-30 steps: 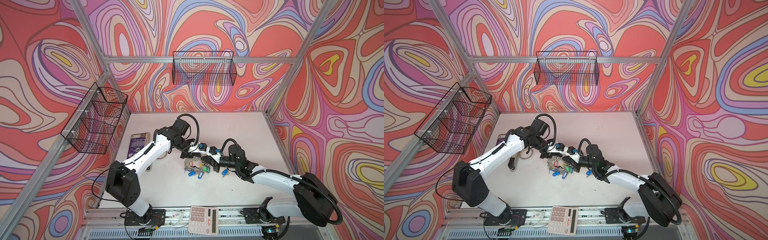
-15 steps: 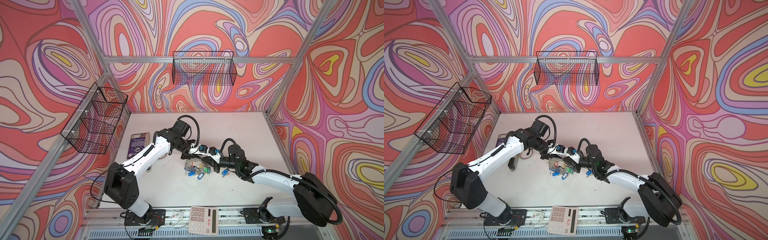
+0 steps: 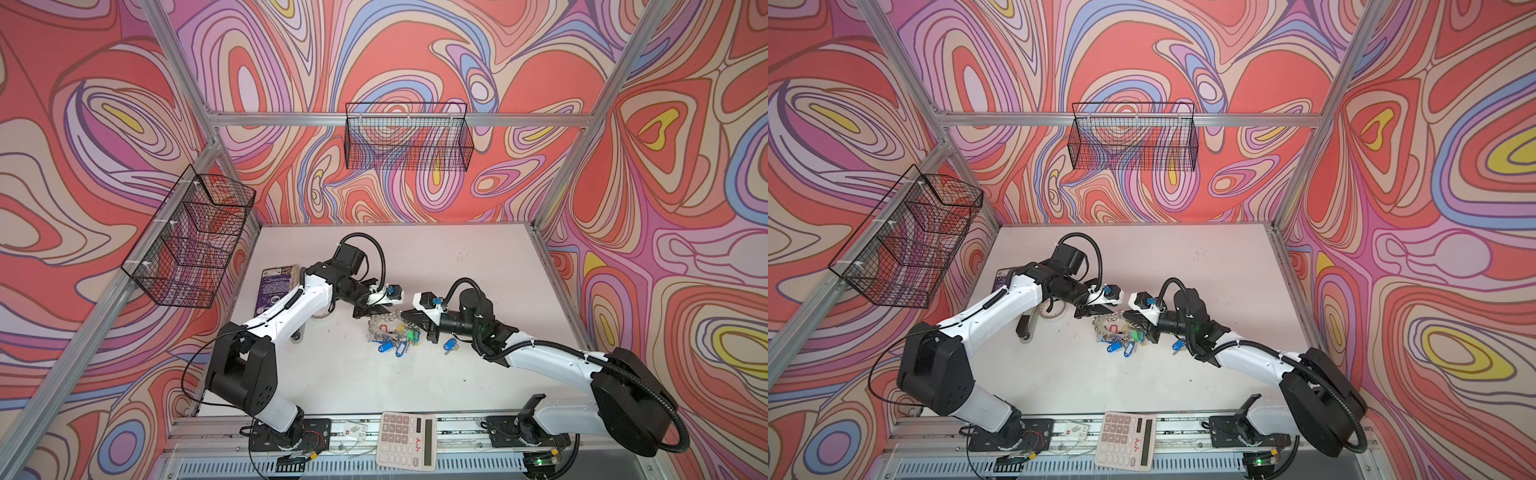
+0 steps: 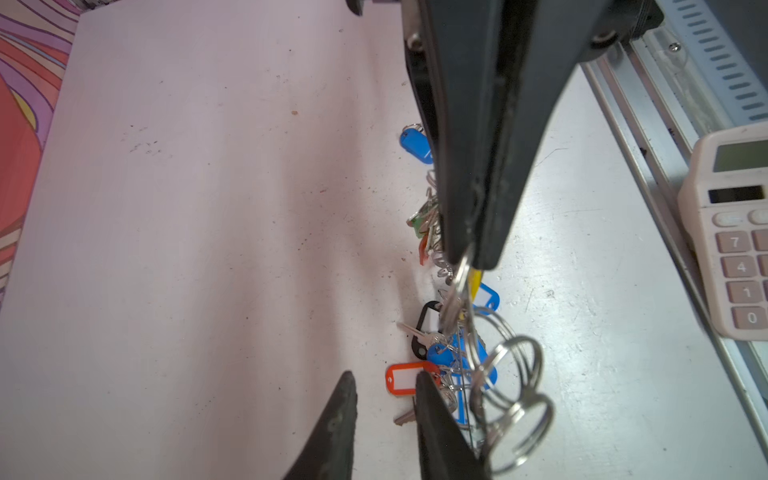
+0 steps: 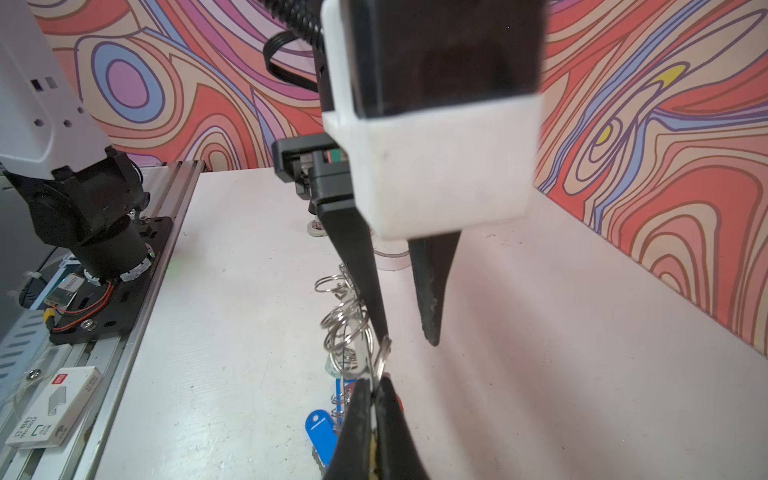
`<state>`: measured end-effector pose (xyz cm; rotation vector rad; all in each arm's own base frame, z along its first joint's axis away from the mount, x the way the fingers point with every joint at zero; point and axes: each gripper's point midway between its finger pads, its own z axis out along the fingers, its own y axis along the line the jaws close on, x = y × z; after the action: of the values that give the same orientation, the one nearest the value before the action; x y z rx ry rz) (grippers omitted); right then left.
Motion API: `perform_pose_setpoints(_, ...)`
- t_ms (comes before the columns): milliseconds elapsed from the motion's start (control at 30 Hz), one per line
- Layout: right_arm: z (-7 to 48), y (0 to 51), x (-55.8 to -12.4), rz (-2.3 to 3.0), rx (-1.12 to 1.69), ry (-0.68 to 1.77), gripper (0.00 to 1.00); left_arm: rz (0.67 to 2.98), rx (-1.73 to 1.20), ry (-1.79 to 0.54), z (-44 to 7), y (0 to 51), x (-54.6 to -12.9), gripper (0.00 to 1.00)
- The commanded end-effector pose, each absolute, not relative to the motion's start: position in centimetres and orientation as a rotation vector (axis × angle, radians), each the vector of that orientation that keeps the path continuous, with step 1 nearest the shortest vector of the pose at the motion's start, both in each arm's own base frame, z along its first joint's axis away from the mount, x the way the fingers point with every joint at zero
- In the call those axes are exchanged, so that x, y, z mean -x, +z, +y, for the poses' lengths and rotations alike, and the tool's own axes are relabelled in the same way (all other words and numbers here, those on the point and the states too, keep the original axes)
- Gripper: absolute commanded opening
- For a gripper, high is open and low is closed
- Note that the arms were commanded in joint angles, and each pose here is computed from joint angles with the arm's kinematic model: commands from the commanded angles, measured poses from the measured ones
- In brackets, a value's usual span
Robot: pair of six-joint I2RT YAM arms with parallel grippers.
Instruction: Put the keys on the keyring
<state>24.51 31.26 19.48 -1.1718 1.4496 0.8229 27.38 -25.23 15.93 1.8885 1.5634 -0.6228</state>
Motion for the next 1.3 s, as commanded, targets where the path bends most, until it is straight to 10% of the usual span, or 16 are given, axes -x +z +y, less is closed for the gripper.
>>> perform_pose_setpoints(0,31.5,22.0,-25.0,1.338,1.152,0.796,0.00,1.555,-1.889,-0.704,-25.9,16.0,-24.7,0.31)
perform_pose_setpoints(1067,31.2,19.5,-23.6,1.390,1.107,0.922,0.00,1.470,-1.644,-0.603,-27.2,17.2,-25.2,0.41)
perform_pose_setpoints(1267,31.2,19.7,-23.6,1.387,1.104,0.920,0.00,1.458,-1.709,-0.658,-27.3,17.3,-24.3,0.29)
